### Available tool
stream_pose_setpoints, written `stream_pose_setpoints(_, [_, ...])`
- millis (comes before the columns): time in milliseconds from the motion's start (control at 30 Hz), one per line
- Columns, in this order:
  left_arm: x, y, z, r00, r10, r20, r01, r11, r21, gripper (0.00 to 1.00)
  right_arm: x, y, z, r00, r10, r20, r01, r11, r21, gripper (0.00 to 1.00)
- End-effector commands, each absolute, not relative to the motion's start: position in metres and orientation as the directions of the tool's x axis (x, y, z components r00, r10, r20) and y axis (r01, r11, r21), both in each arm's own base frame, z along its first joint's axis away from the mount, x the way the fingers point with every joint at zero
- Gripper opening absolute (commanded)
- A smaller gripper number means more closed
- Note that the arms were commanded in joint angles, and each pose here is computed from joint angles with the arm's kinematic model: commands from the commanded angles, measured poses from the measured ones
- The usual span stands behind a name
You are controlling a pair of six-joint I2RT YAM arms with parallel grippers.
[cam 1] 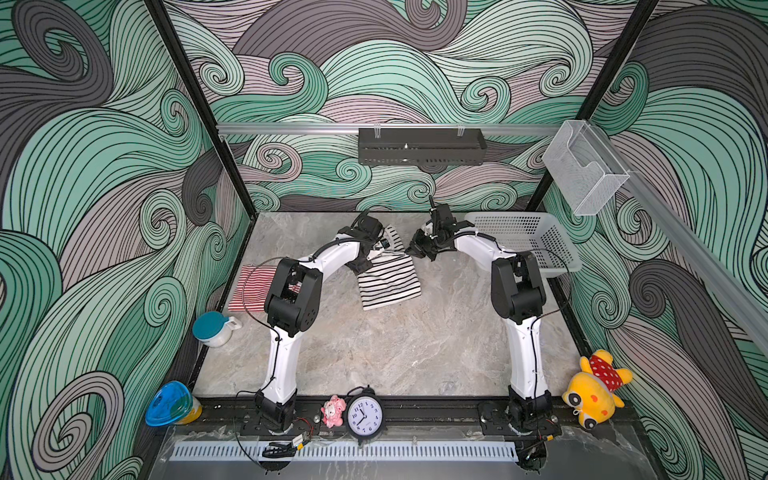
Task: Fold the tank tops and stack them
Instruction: 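Lower the folded end onto the far end with both grippers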
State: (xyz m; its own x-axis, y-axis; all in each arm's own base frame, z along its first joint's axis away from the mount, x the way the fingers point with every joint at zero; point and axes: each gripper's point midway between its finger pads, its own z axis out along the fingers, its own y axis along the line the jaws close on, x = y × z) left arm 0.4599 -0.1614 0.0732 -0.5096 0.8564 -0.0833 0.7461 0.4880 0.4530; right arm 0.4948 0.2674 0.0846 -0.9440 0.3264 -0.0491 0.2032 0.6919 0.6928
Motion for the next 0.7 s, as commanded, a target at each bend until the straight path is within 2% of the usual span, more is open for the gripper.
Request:
stream_pose_setpoints(0, [0.470,-0.153,0.071,-0.532,0.845,-0.057,0.726,0.490,0.483,0.23,0.502,0.267,0.092,-0.945,0.321,-0.057,0.191,0.687,0.702,0.08])
stream_pose_setpoints(133, [0.482,-0.149,0.081,-0.556,0.828,-0.072,0.683,0.505,0.527,0.31,0.506,0.268,0.103,-0.948,0.306,-0.083,0.159,0.685,0.711,0.22])
stream_pose_setpoints(267, [0.486,-0.148,0.111,-0.581,0.798,-0.158,0.614,0.558,0.559,0.33,0.498,0.267,0.125,-0.946,0.293,-0.135,0.111,0.687,0.718,0.31])
stream_pose_setpoints(400, [0.458,-0.158,0.122,-0.576,0.790,-0.212,0.642,0.597,0.481,0.33,0.475,0.262,0.133,-0.946,0.283,-0.155,0.095,0.704,0.703,0.32])
stream_pose_setpoints(667, [0.381,-0.202,0.092,-0.512,0.826,-0.238,0.755,0.564,0.333,0.32,0.405,0.269,0.104,-0.967,0.215,-0.138,0.072,0.747,0.661,0.28])
